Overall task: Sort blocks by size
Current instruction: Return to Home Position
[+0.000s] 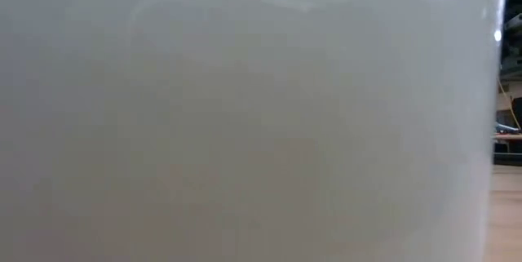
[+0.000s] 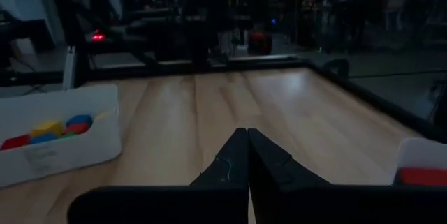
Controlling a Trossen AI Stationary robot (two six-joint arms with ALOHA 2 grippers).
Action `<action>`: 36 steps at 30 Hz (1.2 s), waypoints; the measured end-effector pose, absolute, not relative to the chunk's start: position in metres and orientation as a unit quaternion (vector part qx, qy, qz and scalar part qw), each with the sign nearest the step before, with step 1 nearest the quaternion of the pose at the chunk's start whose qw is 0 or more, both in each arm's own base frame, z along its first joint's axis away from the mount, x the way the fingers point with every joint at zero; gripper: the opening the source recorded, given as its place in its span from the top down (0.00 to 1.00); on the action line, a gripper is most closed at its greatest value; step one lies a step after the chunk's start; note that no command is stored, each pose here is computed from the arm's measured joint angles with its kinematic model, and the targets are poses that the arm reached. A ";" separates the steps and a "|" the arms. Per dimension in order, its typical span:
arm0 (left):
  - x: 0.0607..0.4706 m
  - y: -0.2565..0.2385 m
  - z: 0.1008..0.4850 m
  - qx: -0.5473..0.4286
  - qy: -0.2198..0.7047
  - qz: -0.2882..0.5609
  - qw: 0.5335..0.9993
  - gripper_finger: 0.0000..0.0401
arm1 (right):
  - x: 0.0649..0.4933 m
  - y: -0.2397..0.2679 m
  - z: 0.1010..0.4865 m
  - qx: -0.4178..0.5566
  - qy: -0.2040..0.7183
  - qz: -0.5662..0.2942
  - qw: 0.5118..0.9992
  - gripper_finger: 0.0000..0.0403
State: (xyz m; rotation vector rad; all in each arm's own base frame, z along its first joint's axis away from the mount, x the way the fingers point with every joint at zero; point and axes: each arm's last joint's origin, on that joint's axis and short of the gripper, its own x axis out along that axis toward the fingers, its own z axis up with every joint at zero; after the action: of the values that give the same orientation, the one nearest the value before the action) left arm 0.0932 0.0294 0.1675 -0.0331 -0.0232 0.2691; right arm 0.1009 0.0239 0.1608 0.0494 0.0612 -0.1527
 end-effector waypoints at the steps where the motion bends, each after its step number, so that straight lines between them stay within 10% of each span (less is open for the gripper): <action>1: 0.093 0.029 0.168 -0.016 -0.013 0.126 0.992 0.99 | 0.102 0.024 0.160 0.024 0.035 -0.072 0.997 0.99; 36: 0.096 0.027 0.166 -0.015 0.001 0.082 0.997 0.99 | 0.104 0.008 0.159 0.067 0.044 0.023 0.996 0.96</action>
State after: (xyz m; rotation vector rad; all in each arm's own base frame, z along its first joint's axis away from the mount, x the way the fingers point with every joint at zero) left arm 0.0961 0.0272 0.1658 -0.0304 0.0020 0.1637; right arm 0.1035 0.0081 0.1586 0.1350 0.0886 0.0470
